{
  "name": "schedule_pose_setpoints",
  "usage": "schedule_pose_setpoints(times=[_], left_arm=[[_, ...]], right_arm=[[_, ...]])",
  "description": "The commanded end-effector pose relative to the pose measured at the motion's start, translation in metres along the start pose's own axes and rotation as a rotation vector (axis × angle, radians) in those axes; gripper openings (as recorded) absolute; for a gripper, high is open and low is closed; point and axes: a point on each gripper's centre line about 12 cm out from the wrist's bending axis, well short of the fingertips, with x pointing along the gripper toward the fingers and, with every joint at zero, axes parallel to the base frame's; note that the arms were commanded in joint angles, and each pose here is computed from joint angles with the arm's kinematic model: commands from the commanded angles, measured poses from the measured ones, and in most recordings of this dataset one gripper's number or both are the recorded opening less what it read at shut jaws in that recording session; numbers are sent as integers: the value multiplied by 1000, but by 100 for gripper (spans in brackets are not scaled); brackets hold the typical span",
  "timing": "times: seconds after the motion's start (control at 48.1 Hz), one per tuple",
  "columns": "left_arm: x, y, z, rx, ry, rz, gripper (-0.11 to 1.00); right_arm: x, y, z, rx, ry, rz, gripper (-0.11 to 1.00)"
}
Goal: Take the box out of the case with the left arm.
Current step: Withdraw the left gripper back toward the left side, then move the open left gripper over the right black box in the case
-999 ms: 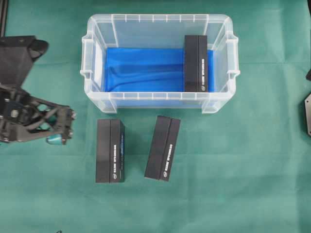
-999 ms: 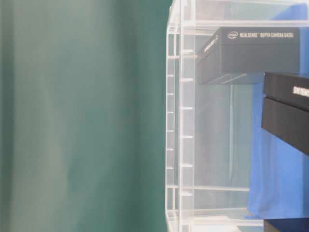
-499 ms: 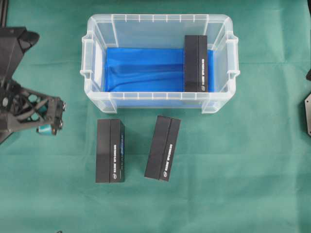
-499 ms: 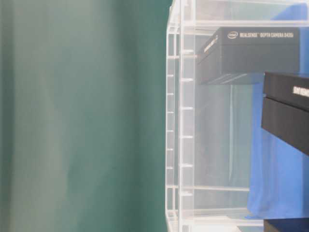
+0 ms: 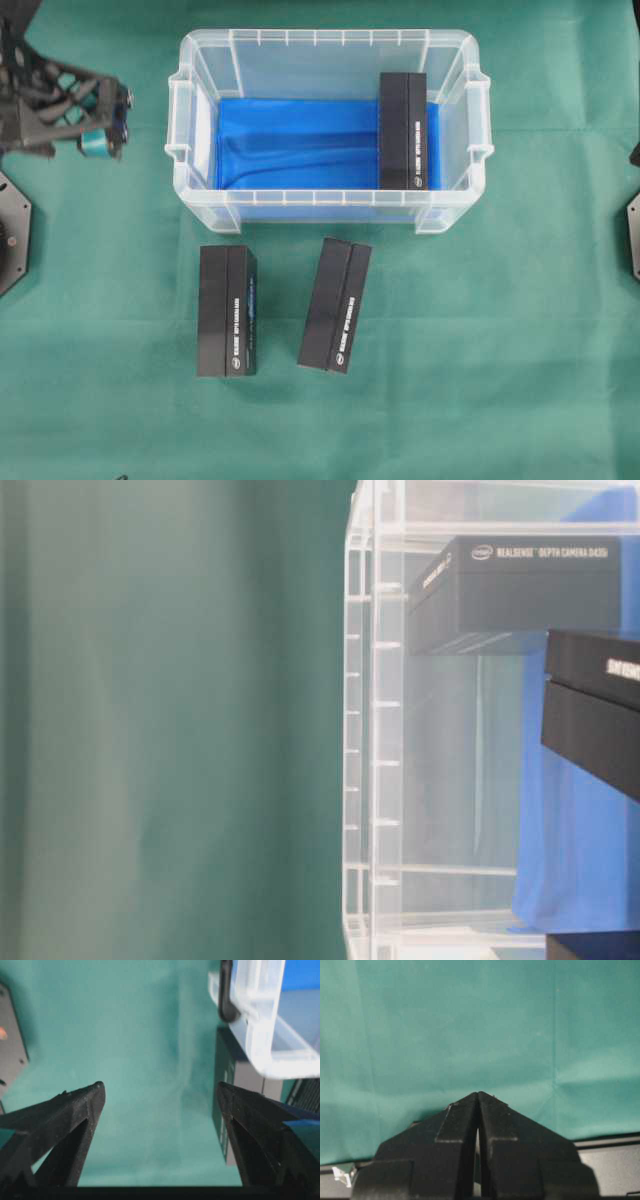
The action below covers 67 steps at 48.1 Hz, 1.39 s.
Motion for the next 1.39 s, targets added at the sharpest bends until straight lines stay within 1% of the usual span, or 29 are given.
schedule_pose_setpoints(times=[0.0, 0.146, 0.25, 0.333, 0.645, 0.853, 1.02, 1.207, 1.373], left_arm=[[-6, 3, 11, -7, -18, -17, 97], [-5, 7, 23, -23, -25, -7, 97], [-3, 7, 28, -19, -28, -4, 97], [-3, 7, 28, -12, -27, -4, 97], [-2, 6, 28, -12, -26, -3, 97], [-1, 2, 29, -23, -23, -12, 97], [-1, -15, 27, -24, -17, -16, 97], [-2, -47, 25, -27, -11, -27, 97], [-4, -81, 23, -4, -9, -45, 97]], right_arm=[[-3, 0, 2, 2, -14, 1, 0], [-2, 0, 2, 2, -12, 2, 0], [-2, 0, 2, 1, -10, 2, 0], [-2, 0, 2, -1, -12, 2, 0], [-2, 0, 2, -2, -12, 2, 0], [-2, 0, 2, -2, -14, 1, 0], [-2, 0, 2, -2, -12, 1, 0], [-2, 0, 2, -1, -12, 1, 0], [-2, 0, 2, -1, -9, 0, 0]])
